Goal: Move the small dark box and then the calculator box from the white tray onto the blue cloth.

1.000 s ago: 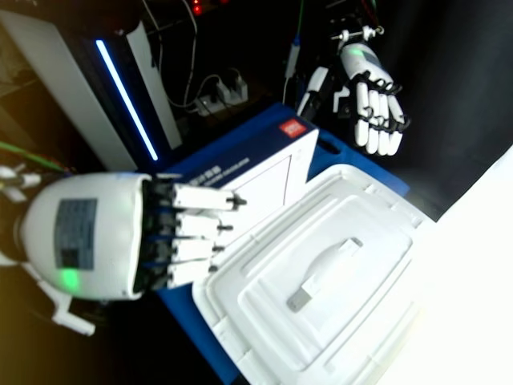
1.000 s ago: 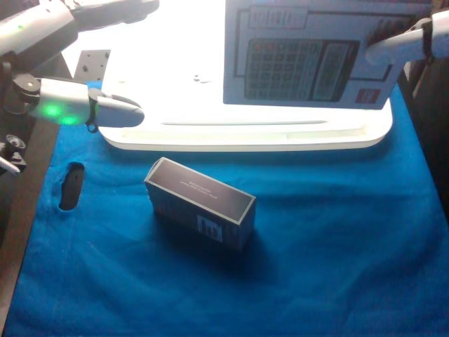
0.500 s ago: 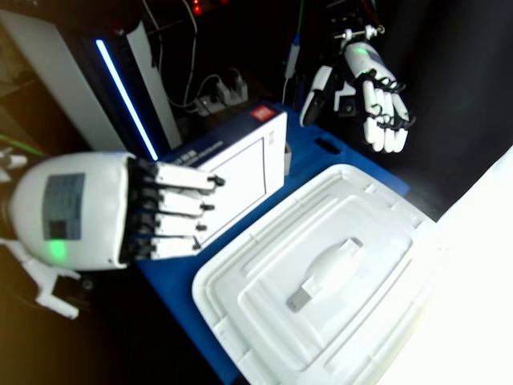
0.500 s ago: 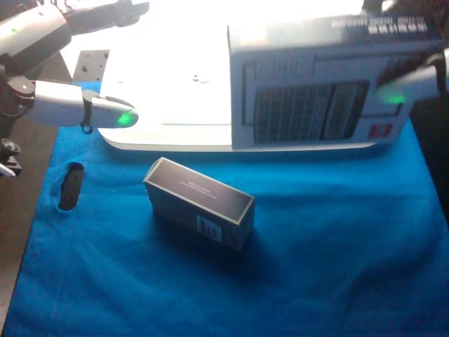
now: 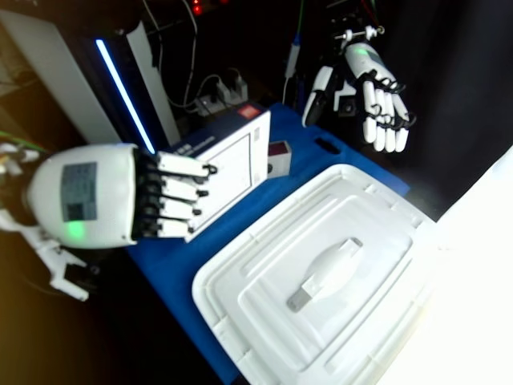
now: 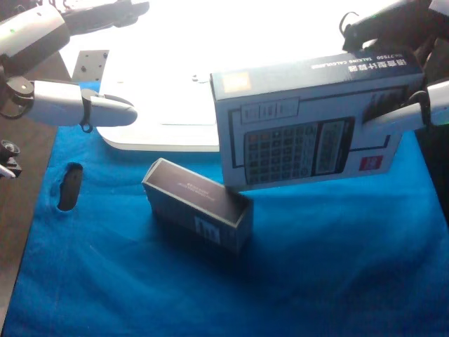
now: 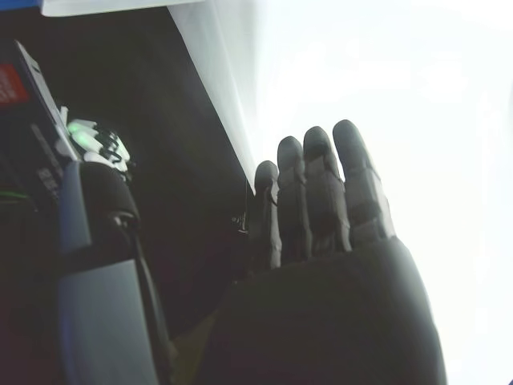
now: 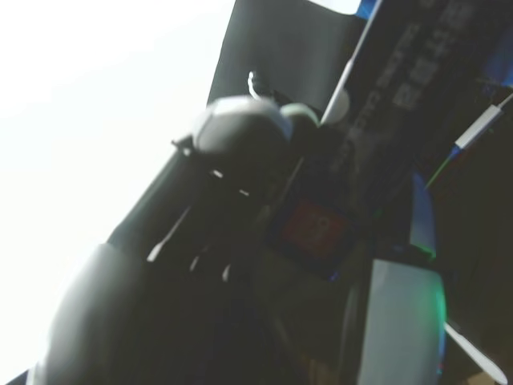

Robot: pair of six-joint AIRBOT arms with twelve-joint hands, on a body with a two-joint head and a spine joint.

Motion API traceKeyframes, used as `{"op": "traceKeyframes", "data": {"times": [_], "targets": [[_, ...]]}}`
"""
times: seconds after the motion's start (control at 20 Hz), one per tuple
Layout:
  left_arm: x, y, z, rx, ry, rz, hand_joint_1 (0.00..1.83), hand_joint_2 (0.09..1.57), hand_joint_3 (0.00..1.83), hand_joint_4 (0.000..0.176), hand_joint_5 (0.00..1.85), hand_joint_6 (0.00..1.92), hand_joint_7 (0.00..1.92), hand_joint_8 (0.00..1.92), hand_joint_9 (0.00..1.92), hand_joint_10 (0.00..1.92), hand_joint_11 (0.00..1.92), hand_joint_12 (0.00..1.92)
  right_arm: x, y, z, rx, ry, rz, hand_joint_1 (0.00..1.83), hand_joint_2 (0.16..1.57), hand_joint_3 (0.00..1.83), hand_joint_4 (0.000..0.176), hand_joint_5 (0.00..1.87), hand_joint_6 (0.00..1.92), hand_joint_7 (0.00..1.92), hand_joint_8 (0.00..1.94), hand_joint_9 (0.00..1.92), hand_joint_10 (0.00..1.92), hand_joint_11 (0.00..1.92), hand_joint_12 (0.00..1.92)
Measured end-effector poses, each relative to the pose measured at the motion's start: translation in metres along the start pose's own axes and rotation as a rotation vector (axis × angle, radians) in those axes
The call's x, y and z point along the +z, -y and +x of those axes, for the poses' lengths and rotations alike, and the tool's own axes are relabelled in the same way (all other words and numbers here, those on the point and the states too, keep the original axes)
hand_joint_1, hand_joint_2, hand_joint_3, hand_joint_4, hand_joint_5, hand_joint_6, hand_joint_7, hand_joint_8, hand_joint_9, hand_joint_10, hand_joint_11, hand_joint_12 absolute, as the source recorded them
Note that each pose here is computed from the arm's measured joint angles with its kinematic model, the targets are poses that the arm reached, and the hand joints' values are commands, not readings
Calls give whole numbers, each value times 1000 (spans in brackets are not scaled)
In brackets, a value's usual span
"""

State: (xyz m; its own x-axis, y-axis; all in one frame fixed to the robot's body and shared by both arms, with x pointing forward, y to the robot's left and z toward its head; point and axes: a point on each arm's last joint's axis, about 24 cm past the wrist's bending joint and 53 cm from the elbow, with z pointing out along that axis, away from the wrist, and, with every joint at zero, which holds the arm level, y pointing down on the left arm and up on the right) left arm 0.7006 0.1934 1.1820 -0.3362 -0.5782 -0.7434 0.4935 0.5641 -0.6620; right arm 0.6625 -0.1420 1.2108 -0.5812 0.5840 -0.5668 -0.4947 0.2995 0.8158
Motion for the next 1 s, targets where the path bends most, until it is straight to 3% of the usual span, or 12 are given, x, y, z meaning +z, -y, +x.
{"op": "traceKeyframes", "data": {"times": [0.15,0.2,0.25,0.3,0.45,0.55,1.0], "targets": [[-1,-1,0,-4,3,-3,859,911,0,37,220,2,333,4,263,3,0,563,-2,4,-1,1,3,10,1137,1085,0,0,1035,884,1198,121,1109,694,939,1310],[-1,-1,0,-4,2,-3,862,901,0,36,223,3,339,6,266,4,0,565,-1,4,-1,2,3,9,1013,1012,0,0,966,381,1146,50,1063,560,864,1195],[-1,-2,2,-3,-1,-3,866,899,0,28,224,2,344,5,269,4,0,588,-1,5,0,3,3,10,970,998,0,0,1026,154,1059,9,1035,306,792,1024],[-1,-2,4,-6,-4,-2,867,902,0,30,227,3,352,7,275,6,0,592,-1,6,1,9,4,11,932,999,0,0,1021,53,996,1,1021,152,771,877],[-1,-1,4,-6,-3,0,864,901,0,42,241,5,360,6,292,9,0,605,-1,9,5,12,-4,18,819,1009,0,0,1009,1,958,2,985,14,574,968],[-1,-2,4,-6,-4,-1,857,893,0,33,238,2,359,3,297,7,0,623,-1,10,1,10,3,20,739,1012,0,0,948,0,956,0,969,3,518,1003],[-1,-1,4,-5,-4,-1,874,866,0,44,243,2,364,4,305,5,0,656,1,11,3,16,3,18,667,962,1,0,689,0,737,4,832,6,404,1169]]}}
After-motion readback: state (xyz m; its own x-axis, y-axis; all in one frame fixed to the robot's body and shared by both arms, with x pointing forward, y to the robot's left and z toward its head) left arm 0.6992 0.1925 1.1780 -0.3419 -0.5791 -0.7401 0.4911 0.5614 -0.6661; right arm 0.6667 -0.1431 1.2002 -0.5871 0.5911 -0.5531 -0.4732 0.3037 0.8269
